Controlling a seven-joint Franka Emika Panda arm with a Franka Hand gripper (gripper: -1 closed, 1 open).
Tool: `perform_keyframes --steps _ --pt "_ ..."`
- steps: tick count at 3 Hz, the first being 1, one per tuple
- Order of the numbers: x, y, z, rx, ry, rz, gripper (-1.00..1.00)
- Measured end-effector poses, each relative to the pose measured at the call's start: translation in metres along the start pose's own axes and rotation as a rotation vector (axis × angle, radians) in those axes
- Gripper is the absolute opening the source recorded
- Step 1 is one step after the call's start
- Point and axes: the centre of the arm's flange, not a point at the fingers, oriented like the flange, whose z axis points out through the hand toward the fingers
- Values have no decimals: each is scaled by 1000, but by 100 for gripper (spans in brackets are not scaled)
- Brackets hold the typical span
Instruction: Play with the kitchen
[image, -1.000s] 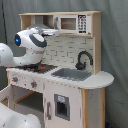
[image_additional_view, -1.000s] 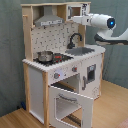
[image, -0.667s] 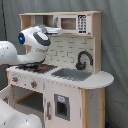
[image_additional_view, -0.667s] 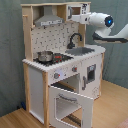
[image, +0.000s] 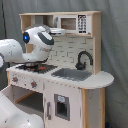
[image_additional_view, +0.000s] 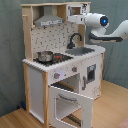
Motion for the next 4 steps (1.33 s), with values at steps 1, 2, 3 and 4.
perform_keyframes --steps 1,2,3,4 --pt "2 12 11 -24 7 0 100" --pt "11 22 21 -45 14 -13 100" --pt "11 22 21 -45 14 -13 -100" --pt "8 21 23 -41 8 -13 -100"
